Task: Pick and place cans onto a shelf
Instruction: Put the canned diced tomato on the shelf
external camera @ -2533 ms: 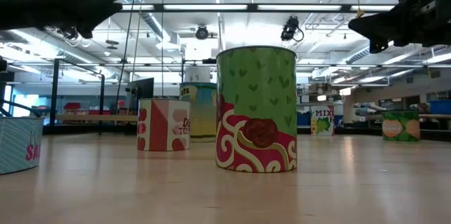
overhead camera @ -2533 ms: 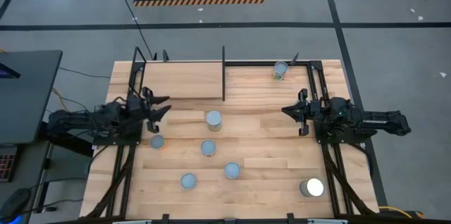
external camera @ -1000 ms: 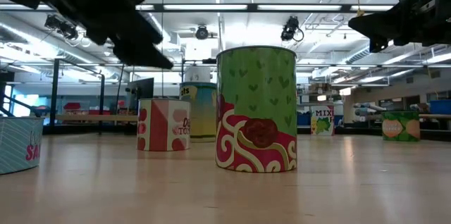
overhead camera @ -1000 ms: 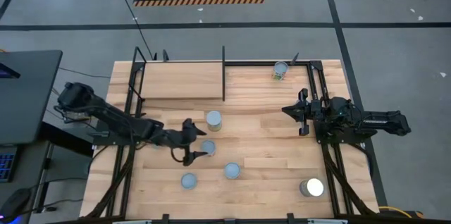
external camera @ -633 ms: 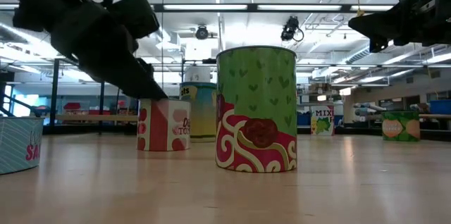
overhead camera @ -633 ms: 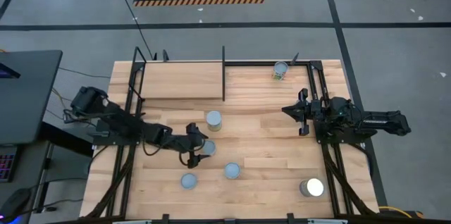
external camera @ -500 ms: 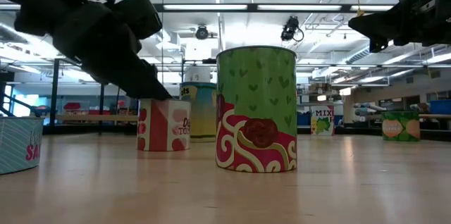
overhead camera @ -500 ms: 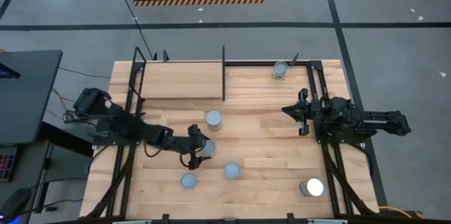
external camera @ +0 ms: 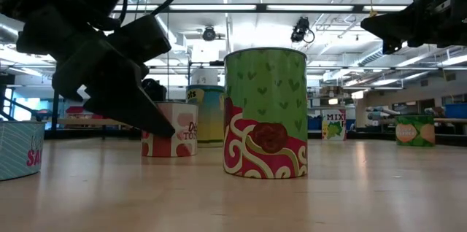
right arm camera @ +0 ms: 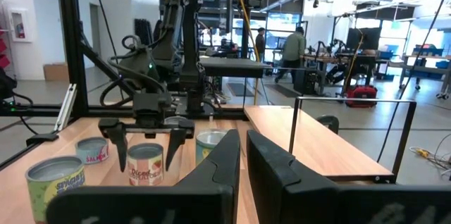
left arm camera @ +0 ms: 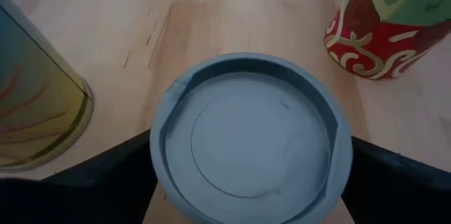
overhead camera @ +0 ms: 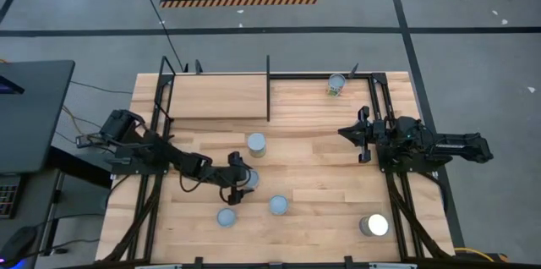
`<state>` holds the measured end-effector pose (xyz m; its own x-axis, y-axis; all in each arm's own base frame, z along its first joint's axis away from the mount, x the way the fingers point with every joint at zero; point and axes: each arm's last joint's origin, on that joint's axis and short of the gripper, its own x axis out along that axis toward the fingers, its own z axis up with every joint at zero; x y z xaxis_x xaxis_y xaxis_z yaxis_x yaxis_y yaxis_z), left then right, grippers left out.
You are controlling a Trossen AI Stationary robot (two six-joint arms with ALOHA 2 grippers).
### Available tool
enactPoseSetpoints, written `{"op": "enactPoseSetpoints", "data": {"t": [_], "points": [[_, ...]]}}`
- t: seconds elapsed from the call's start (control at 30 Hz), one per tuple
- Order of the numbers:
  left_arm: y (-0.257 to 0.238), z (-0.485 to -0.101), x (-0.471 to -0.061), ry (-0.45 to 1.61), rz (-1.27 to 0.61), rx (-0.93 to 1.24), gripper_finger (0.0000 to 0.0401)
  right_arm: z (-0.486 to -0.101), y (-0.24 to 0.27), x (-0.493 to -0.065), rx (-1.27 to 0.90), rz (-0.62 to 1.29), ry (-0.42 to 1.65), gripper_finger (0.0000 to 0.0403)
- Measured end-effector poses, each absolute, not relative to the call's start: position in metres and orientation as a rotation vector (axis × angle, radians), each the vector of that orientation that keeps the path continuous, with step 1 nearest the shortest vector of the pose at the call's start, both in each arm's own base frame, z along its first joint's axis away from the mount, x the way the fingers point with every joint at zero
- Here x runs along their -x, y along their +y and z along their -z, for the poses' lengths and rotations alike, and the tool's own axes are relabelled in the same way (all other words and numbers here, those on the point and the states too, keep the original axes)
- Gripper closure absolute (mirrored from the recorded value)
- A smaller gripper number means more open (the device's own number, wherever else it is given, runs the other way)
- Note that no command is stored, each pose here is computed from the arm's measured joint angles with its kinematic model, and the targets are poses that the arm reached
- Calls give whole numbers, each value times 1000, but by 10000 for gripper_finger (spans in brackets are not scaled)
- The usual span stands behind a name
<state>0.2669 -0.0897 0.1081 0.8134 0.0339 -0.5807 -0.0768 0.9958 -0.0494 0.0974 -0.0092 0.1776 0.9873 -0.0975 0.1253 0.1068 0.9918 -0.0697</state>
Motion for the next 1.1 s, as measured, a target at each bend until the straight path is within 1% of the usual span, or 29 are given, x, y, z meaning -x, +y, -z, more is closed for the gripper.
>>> {"op": "enactPoseSetpoints", "data": {"t": [0.07, 0.23, 0.43, 0.57, 0.67, 0.8, 0.93, 1.1], "points": [[-90, -108, -267, 613, -67, 72, 48, -178, -9, -97, 76, 103, -123, 368], [-90, -114, -267, 590, -70, 78, 117, -178, -9, -97, 76, 103, -123, 368], [-87, -142, -258, 574, -15, 92, 121, -178, -9, -97, 76, 103, -123, 368], [-79, -170, -238, 594, -32, 50, 119, -178, -9, -97, 76, 103, -123, 368], [-63, -195, -219, 568, -137, 25, 112, -178, -9, -97, 76, 103, -123, 368], [-29, -221, -198, 496, -360, 32, 115, -178, -9, -97, 76, 103, -123, 368], [9, -228, -188, 490, -587, 59, 115, -178, -9, -97, 76, 103, -123, 368], [51, -223, -185, 494, -824, 146, 115, -178, -9, -97, 76, 103, -123, 368]]}}
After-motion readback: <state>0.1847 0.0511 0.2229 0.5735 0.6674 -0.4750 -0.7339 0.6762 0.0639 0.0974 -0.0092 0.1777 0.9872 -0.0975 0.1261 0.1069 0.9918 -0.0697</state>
